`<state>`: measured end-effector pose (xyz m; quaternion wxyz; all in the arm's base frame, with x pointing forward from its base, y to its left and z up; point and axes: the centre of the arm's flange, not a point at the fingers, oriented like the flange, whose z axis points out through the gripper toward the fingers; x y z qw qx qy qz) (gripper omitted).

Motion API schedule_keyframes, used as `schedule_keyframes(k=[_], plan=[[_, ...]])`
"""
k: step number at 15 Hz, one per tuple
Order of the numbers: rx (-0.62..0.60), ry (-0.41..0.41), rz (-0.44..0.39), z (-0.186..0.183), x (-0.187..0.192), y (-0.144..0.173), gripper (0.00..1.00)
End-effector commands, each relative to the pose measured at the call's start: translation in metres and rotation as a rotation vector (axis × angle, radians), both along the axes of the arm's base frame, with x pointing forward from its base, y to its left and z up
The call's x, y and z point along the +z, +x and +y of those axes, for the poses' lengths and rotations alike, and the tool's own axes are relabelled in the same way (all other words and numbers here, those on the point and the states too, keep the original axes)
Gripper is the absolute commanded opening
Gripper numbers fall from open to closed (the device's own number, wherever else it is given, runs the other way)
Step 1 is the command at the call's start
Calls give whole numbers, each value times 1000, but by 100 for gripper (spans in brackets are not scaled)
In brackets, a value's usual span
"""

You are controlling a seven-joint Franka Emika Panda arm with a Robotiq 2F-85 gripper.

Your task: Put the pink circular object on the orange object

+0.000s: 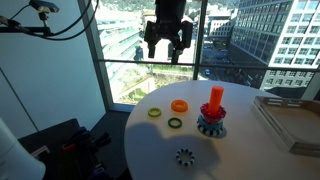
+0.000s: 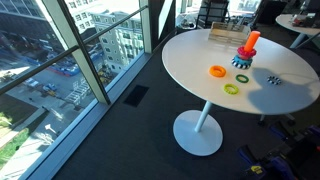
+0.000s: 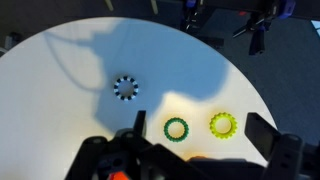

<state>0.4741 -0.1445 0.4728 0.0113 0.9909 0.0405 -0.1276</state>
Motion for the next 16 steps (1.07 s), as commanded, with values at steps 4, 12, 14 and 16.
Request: schedule_keyframes(k=[4, 12, 14, 16], plan=[[-88, -23, -118, 8, 22, -43, 100], [-138, -38, -185, 6, 26, -44, 100], [-137, -38, -192, 6, 23, -45, 100], [-137, -38, -192, 7, 22, -45, 100]])
